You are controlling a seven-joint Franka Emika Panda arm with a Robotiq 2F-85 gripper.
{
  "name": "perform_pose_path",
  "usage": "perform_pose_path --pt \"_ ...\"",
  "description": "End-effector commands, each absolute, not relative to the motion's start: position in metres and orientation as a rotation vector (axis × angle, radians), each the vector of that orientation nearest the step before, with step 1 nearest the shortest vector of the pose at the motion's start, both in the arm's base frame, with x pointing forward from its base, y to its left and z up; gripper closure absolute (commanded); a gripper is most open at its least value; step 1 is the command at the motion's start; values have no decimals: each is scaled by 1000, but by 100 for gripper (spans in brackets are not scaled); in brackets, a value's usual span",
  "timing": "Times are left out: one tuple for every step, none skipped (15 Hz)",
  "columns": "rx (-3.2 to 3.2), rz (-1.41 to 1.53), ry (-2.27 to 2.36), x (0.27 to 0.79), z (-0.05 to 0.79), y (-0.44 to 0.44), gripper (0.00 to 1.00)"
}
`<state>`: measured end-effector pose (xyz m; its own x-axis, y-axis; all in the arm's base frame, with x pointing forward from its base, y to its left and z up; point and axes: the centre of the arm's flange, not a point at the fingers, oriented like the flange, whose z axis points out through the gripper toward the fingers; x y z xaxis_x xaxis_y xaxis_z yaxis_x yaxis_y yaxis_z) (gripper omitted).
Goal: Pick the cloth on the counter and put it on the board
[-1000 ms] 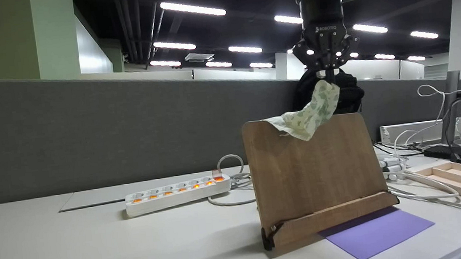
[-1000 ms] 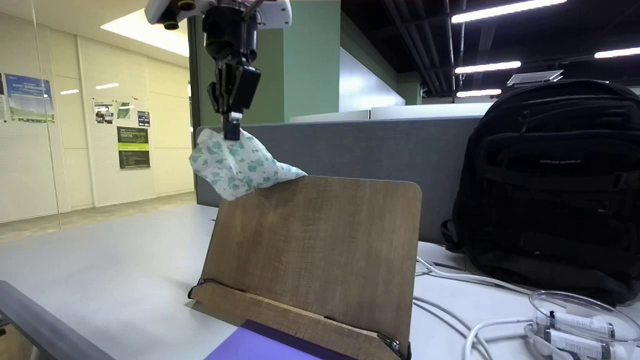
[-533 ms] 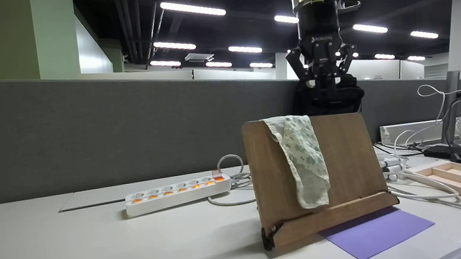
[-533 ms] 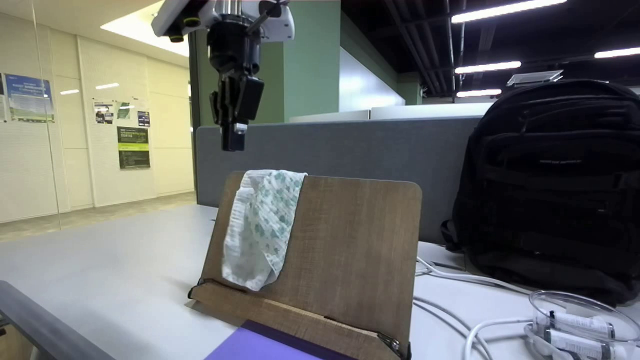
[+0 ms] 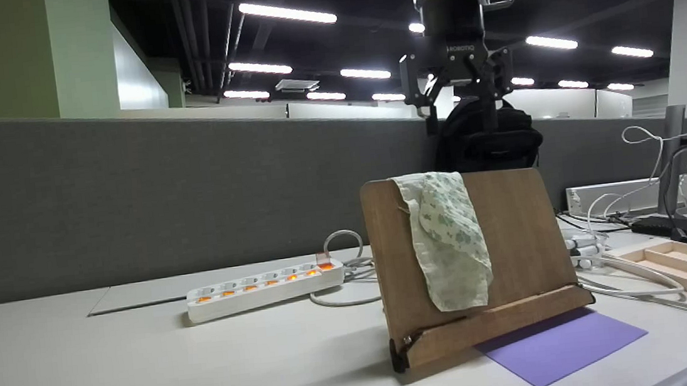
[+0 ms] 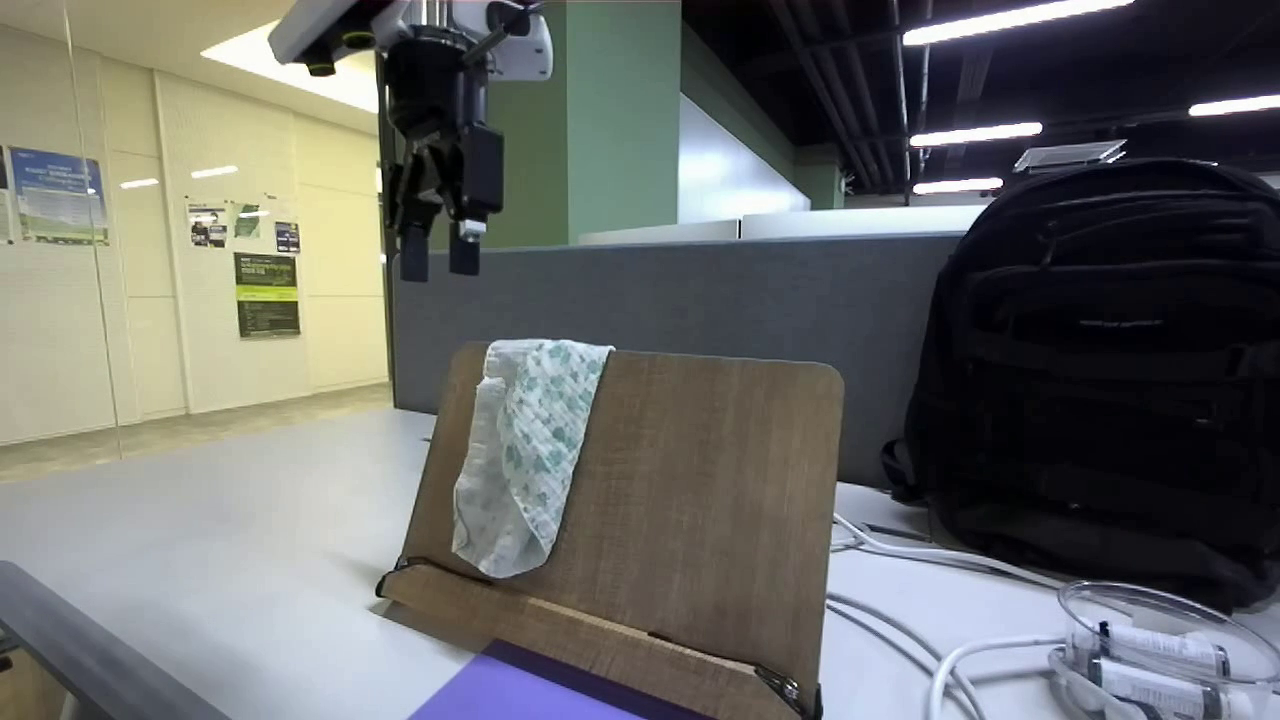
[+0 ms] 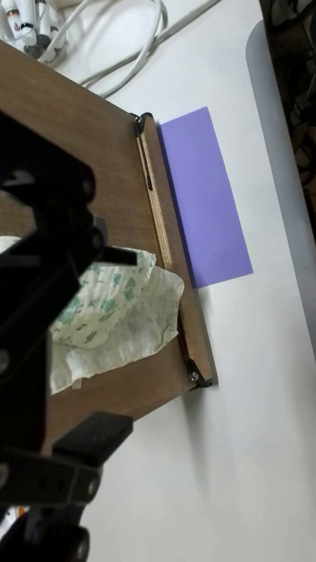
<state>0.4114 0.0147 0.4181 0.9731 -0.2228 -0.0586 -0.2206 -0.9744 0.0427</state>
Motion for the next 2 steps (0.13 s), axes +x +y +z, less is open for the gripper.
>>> perform_pose_path --pt "3081 -85 -200 404 430 37 0" --pt "3082 -91 -176 403 430 42 0"
